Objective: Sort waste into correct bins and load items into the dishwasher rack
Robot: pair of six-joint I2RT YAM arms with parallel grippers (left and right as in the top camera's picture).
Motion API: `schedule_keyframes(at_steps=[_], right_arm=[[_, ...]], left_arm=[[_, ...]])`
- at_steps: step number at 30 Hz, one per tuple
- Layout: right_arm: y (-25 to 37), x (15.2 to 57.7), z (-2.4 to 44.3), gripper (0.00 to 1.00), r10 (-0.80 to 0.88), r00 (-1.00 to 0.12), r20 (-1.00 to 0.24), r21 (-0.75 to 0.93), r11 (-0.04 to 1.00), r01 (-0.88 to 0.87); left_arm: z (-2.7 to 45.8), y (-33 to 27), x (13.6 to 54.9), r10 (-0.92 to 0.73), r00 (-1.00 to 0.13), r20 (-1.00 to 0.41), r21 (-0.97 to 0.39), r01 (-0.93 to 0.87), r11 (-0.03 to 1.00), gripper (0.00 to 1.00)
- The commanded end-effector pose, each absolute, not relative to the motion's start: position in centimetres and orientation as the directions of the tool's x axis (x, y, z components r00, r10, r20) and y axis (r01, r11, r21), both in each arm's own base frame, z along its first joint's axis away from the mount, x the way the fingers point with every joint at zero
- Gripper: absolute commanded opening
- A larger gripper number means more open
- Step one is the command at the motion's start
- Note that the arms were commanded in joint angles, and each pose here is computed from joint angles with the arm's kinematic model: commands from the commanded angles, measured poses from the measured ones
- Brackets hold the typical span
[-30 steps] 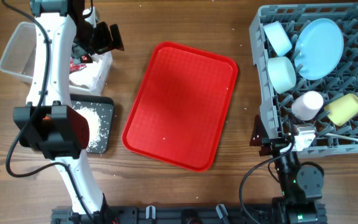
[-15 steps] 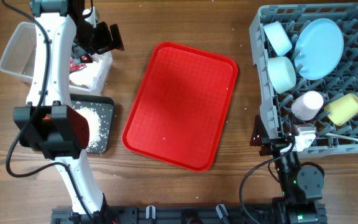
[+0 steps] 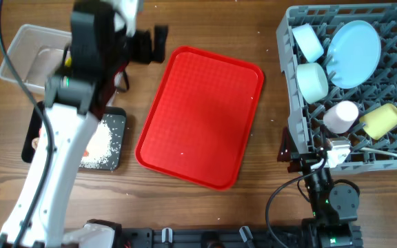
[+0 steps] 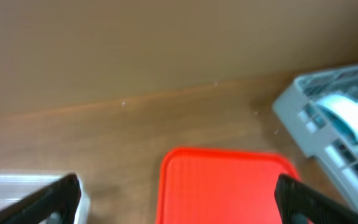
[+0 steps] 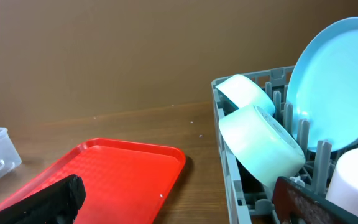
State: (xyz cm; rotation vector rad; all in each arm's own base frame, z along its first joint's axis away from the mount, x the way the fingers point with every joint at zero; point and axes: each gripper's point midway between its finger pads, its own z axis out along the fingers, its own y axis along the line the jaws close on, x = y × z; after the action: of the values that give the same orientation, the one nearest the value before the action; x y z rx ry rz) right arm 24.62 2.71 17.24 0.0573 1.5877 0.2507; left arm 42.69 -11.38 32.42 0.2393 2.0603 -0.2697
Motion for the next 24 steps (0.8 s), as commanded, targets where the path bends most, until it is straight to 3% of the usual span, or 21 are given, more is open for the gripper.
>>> schedule_keyframes(at_steps=[1,6,12,15,22,24], right_arm=[[2.4,24.6,17.3,1.00,0.182,-0.028,-0.983,0.184,0.977,-0.103],[2.4,24.6,17.3,0.99,0.182,-0.028,-0.983,0.184,0.977,-0.103],[2.4,24.6,17.3,1.00,0.182,-0.028,-0.983,0.184,0.977,-0.103],[2.4,24.6,17.3,1.00,0.182,-0.028,-0.983,0.184,0.977,-0.103],[2.4,24.6,17.3,1.00,0.182,-0.028,-0.983,0.184,0.977,-0.103],[2.4,24.6,17.3,1.00,0.182,-0.028,-0.983,0.184,0.977,-0.103]], left_arm=[[29.0,-7.5,38.0,-0.016,-0.422,-0.906,-0.140,0.265,0.954,1.00],[23.0,-3.5,30.9,-0.064,-0.271,-0.960,-0.125,0.213,0.969,1.00],[18.4,-2.7,26.1,-0.059,-0.062,-0.996,-0.070,0.192,0.979,1.00],[17.1,-2.5,25.5,-0.057,-0.034,-0.998,-0.063,0.180,0.982,1.00],[14.6,-1.9,24.7,-0.065,-0.129,-0.989,-0.082,0.130,0.988,1.00],[16.0,-1.8,24.5,-0.060,-0.068,-0.996,-0.069,0.132,0.989,1.00]])
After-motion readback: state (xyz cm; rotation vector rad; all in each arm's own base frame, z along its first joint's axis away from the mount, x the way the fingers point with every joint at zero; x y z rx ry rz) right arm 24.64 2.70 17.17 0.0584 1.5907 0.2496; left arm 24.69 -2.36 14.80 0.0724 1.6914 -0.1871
